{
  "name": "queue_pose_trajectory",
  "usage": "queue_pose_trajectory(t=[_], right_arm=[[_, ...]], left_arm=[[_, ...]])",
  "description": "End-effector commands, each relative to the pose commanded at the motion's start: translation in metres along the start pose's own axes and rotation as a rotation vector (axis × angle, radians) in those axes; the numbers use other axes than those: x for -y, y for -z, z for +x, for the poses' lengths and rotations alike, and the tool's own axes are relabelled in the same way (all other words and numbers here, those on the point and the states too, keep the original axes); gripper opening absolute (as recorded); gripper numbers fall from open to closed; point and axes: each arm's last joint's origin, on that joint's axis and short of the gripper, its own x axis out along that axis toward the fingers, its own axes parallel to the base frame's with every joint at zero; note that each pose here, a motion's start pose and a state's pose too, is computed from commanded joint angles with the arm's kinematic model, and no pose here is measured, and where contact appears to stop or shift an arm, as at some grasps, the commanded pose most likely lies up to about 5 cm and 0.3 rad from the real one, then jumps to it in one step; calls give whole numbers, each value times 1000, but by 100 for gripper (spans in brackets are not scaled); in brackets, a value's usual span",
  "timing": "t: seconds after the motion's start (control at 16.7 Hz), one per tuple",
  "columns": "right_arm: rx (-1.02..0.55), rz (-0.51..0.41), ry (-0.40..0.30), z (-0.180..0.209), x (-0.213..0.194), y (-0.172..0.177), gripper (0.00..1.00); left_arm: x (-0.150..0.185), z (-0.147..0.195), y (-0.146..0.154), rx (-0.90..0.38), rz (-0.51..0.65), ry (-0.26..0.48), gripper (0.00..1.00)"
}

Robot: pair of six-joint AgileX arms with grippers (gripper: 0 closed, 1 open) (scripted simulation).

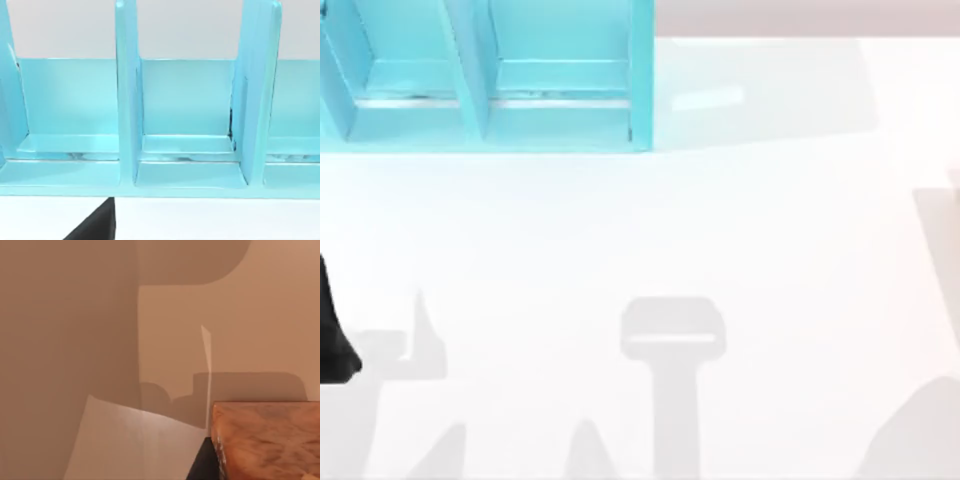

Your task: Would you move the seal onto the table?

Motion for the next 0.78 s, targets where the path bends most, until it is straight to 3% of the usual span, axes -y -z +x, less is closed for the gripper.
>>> queue_pose_trajectory(t=[0.36,0.78], right_arm=[[48,18,8,-32,-13,-8,0],[109,11,-13,-120,-93,-16,0]], left_arm=[[0,0,0,0,0,0,100],[0,0,0,0,0,0,100]])
